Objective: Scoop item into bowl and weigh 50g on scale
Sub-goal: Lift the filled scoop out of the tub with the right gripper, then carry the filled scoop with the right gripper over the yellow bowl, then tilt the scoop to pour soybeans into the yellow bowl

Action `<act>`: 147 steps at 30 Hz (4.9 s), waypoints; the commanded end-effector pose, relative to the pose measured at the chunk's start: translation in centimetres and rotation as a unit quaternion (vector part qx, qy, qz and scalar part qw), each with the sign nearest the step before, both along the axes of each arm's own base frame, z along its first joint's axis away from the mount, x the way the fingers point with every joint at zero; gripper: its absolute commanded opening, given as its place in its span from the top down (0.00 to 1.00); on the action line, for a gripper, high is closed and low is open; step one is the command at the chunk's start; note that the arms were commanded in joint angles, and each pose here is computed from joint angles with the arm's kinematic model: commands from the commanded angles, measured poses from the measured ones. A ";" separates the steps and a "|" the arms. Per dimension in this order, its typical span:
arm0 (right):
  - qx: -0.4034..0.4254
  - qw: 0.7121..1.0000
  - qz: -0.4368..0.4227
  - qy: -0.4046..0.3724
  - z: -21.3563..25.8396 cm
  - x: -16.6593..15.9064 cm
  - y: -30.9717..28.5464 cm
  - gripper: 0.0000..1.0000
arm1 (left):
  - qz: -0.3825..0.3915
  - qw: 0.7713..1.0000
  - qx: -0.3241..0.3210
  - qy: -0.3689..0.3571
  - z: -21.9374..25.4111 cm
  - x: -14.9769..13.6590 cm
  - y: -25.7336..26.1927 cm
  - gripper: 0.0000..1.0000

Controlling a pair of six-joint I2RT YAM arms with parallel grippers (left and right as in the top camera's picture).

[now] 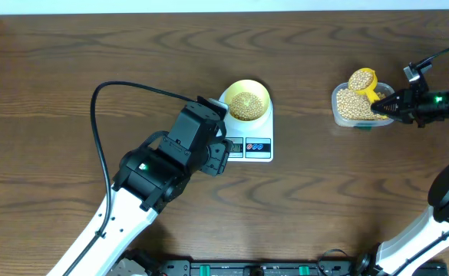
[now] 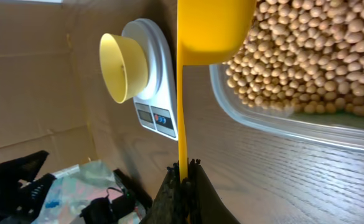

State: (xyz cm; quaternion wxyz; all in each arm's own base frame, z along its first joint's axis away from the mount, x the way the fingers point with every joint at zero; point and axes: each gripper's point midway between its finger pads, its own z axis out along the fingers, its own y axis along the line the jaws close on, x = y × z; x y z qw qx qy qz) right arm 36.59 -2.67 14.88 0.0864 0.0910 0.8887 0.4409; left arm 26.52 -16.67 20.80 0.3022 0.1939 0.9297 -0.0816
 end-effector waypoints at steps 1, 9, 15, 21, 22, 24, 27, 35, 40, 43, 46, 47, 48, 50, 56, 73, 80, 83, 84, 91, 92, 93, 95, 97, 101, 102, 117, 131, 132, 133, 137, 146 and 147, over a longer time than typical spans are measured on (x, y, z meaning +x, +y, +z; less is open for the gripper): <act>0.028 1.000 -0.003 -0.014 0.5 0.3 0.3 0.99 | 0.007 1.000 -0.008 -0.014 1.3 0.4 0.1 0.31; 0.055 0.998 -0.008 -0.024 1.3 0.5 0.8 0.99 | 0.007 1.000 -0.008 -0.014 1.3 0.4 0.1 0.31; 0.120 0.991 -0.016 -0.064 3.7 1.2 1.8 0.99 | 0.007 1.000 -0.008 -0.015 1.3 0.4 0.1 0.31; 0.164 0.983 -0.018 -0.083 5.3 1.8 3.0 0.99 | 0.007 1.000 -0.008 -0.015 1.3 0.4 0.1 0.31; 0.171 0.981 -0.015 -0.085 5.5 1.9 3.5 0.99 | 0.007 1.000 -0.008 -0.014 1.3 0.4 0.1 0.31; 0.183 0.979 -0.006 -0.089 5.9 2.0 4.5 0.99 | 0.007 1.000 -0.008 -0.015 1.3 0.4 0.1 0.31; 0.198 0.976 0.017 -0.090 6.4 2.1 6.7 0.99 | 0.007 1.000 -0.008 -0.015 1.3 0.4 0.1 0.31; 0.225 0.965 0.095 -0.098 7.2 1.5 13.1 0.99 | 0.007 1.000 -0.008 -0.015 1.3 0.4 0.1 0.31; 0.228 0.959 0.139 -0.091 7.2 0.4 16.5 0.99 | 0.007 1.000 -0.008 -0.014 1.3 0.4 0.1 0.31; 0.228 0.956 0.162 -0.093 7.2 -0.1 18.1 0.99 | 0.007 1.000 -0.008 -0.014 1.3 0.4 0.1 0.31; 0.228 0.953 0.176 -0.091 7.1 -0.3 19.3 0.99 | 0.007 1.000 -0.007 -0.014 1.2 0.4 0.1 0.31; 0.228 0.953 0.179 -0.091 7.1 -0.3 19.6 0.99 | 0.007 1.000 -0.008 -0.015 1.3 0.4 0.1 0.31; 0.229 0.952 0.181 -0.089 7.1 -0.3 19.9 0.99 | 0.007 1.000 -0.008 -0.014 1.3 0.4 0.1 0.31; 0.228 0.951 0.187 -0.089 7.0 -0.3 20.4 0.99 | 0.007 1.000 -0.007 -0.014 1.2 0.4 0.1 0.31; 0.193 0.957 0.207 -0.070 5.6 -0.8 21.6 0.99 | 0.007 1.000 -0.007 -0.014 1.2 0.4 0.1 0.31; 0.068 0.960 0.267 -0.047 1.6 -2.4 23.3 0.99 | 0.007 1.000 -0.008 -0.014 1.3 0.4 0.1 0.31; 0.028 0.956 0.288 -0.052 1.0 -2.7 24.0 0.99 | 0.007 1.000 -0.008 -0.015 1.3 0.4 0.1 0.31; 0.003 0.956 0.290 -0.053 0.9 -2.4 24.0 0.99 | 0.007 1.000 -0.008 -0.015 1.3 0.4 0.1 0.31; -0.008 0.956 0.290 -0.052 0.8 -2.3 23.9 0.99 | 0.007 1.000 -0.008 -0.015 1.3 0.4 0.1 0.31; -0.077 0.950 0.296 -0.068 0.7 -1.3 23.5 0.99 | 0.007 1.000 -0.008 -0.015 1.3 0.4 0.1 0.31; -0.087 0.948 0.298 -0.071 0.8 -1.2 23.4 0.99 | 0.007 1.000 -0.008 -0.014 1.3 0.4 0.1 0.31; -0.094 0.947 0.299 -0.075 0.8 -1.1 23.4 0.99 | 0.007 1.000 -0.007 -0.014 1.2 0.4 0.1 0.31; -0.108 0.944 0.303 -0.080 0.9 -1.0 23.5 0.99 | 0.007 1.000 -0.008 -0.015 1.3 0.4 0.1 0.31; -0.127 0.939 0.308 -0.081 0.8 -1.0 23.5 0.99 | 0.007 1.000 -0.008 -0.015 1.3 0.4 0.1 0.31; -0.167 0.930 0.317 -0.079 0.3 -1.1 23.2 0.99 | 0.007 1.000 -0.008 -0.015 1.3 0.4 0.1 0.31; -0.177 0.928 0.319 -0.079 0.3 -1.2 23.1 0.99 | 0.007 1.000 -0.008 -0.015 1.3 0.4 0.1 0.31; -0.226 0.910 0.336 -0.086 -0.2 -1.4 23.3 0.99 | 0.007 1.000 -0.008 -0.015 1.3 0.4 0.1 0.31; -0.254 0.902 0.334 -0.103 0.0 -0.6 23.1 0.99 | 0.007 1.000 -0.008 -0.014 1.3 0.4 0.1 0.31; -0.254 0.902 0.334 -0.106 0.1 -0.5 23.2 0.99 | 0.007 1.000 -0.008 -0.014 1.3 0.4 0.1 0.31; -0.254 0.901 0.333 -0.108 0.2 -0.4 23.2 0.99 | 0.007 1.000 -0.008 -0.015 1.3 0.4 0.1 0.31; -0.254 0.900 0.333 -0.119 0.7 0.0 23.4 0.99 | 0.007 1.000 -0.008 -0.015 1.3 0.4 0.1 0.31; -0.280 0.886 0.345 -0.133 1.0 0.2 23.1 0.99 | 0.007 1.000 -0.008 -0.015 1.3 0.4 0.1 0.31; -0.281 0.885 0.347 -0.132 1.0 0.1 23.1 0.99 | 0.007 1.000 -0.008 -0.015 1.3 0.4 0.1 0.31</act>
